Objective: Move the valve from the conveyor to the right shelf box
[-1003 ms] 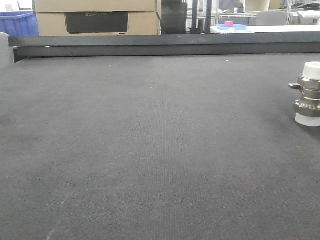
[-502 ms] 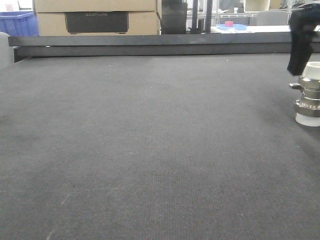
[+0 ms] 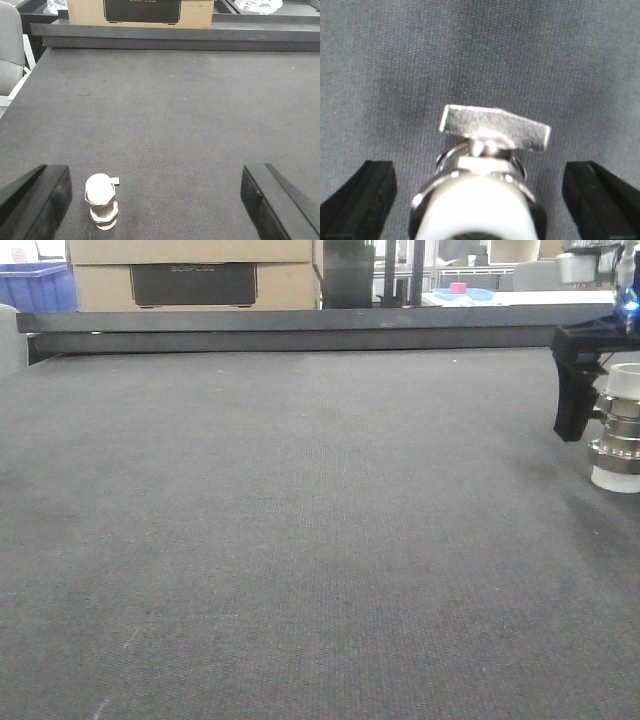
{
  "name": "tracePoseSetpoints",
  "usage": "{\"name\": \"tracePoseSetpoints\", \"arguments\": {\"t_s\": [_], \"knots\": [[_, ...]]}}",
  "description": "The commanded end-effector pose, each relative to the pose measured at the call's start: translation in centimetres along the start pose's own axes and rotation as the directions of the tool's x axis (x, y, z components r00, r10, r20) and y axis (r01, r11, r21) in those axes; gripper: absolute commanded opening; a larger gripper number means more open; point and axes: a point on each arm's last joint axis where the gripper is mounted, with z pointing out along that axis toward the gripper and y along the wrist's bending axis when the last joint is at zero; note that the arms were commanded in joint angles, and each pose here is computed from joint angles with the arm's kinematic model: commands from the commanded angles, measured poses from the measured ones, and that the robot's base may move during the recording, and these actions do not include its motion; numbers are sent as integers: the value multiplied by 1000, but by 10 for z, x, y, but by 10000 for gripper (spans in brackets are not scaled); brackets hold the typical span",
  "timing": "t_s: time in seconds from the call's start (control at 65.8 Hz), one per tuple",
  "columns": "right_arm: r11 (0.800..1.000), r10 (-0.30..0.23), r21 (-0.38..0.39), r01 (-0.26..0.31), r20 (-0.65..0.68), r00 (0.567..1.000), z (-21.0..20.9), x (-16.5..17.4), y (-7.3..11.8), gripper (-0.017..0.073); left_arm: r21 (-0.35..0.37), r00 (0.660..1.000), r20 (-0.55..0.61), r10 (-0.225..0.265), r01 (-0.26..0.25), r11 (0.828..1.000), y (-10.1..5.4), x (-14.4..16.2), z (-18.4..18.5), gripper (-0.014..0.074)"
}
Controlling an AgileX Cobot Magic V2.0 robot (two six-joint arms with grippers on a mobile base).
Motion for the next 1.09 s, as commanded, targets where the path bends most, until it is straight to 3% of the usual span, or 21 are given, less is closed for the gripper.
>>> {"name": "tracePoseSetpoints", "arguments": {"t_s": [0.0, 0.076, 0.228, 0.258, 0.426, 0.547, 0.638, 0.821, 0.958, 1.079], "knots": [[1000, -6, 2, 6, 27, 1000, -2, -4, 0, 466, 9, 1000, 19, -5, 5, 1000, -1, -4, -2, 587], [1000, -7, 3, 7, 35, 999, -6, -4, 0, 317, 9, 1000, 19, -5, 5, 1000, -1, -4, -2, 587], [1000, -9, 5, 9, 73, 997, -16, -6, 1, -119, 10, 1000, 3, -5, 5, 1000, -1, -3, -2, 587], [1000, -10, 6, 9, 87, 996, -20, -6, 1, -167, 12, 1000, -5, -4, 4, 1000, -2, -5, -4, 587], [1000, -14, 9, 13, 136, 991, -40, -3, 3, -152, 23, 989, -145, 2, 2, 1000, -3, -19, -2, 580], [1000, -18, 12, 17, 181, 983, -62, 2, 5, -152, -11, 959, -280, -48, 46, 999, 2, -36, 9, 580], [1000, -21, 14, 18, 210, 977, -75, 7, 6, -152, -48, 906, -419, -64, 48, 998, 9, -44, 23, 580], [1000, -19, 14, 16, 233, 972, -83, 26, 8, -152, -62, 841, -540, 1, -41, 997, 30, -66, 56, 580], [1000, -15, 13, 13, 227, 974, -79, 39, 8, -152, -42, 764, -645, 32, -78, 996, 47, -63, 93, 580], [1000, -5, 1, 5, 220, 976, -74, 46, 9, -152, -22, 703, -710, 39, -78, 997, 57, -50, 129, 580]]}}
